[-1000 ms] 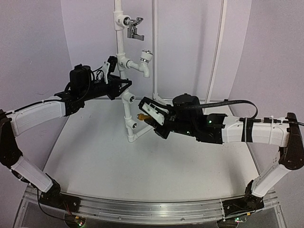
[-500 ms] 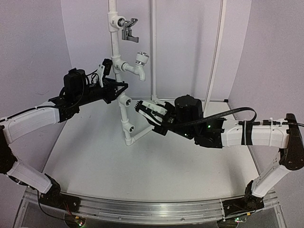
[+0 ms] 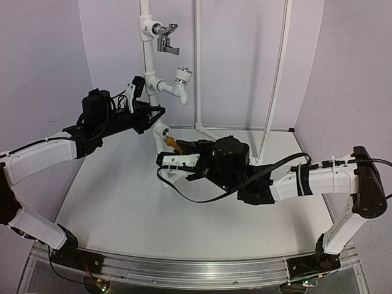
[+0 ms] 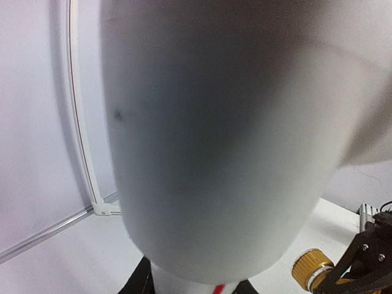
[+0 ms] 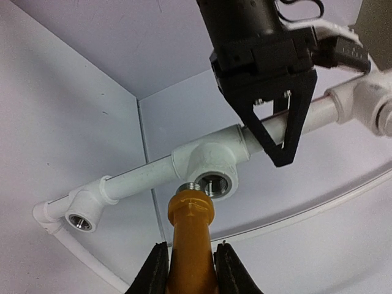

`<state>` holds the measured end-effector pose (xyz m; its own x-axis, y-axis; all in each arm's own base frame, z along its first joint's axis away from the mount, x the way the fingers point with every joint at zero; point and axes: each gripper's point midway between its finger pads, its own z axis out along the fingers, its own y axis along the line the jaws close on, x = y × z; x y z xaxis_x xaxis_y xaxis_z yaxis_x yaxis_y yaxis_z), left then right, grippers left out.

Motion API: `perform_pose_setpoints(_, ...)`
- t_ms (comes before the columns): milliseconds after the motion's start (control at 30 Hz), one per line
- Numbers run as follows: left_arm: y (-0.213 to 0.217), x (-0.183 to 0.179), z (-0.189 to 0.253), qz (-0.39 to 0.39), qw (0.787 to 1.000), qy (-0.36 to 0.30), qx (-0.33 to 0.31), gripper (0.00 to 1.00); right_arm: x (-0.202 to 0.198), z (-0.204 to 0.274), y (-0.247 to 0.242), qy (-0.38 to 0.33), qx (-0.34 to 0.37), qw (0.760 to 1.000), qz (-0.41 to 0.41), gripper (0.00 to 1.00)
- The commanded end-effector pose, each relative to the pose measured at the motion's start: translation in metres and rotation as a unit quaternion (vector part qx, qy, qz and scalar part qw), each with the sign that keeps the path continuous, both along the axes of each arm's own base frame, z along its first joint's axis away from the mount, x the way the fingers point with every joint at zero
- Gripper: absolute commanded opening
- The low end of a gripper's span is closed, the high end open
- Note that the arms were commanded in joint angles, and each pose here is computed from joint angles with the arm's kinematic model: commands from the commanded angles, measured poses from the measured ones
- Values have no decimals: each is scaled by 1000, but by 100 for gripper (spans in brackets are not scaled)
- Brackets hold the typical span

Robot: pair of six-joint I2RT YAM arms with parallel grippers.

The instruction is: Install the water faucets

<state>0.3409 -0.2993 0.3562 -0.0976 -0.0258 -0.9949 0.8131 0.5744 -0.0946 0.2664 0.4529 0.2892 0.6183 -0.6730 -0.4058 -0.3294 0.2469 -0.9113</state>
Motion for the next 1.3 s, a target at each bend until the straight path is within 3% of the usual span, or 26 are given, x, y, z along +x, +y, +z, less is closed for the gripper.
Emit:
perform_pose_setpoints(0,-3,-15,-33,-9,989,146,-26,0,3,30,-2,-117,-3,993,-30,0)
perform_pose_setpoints(333,-4,-19,-34,-21,989,143,-22,0,12,23,-1,-196,-86,975,-55,0)
perform_pose_setpoints(1267,-12,-36,-38,-75,989,130,-5,0,19,26,13,-191,-72,979,-18,0)
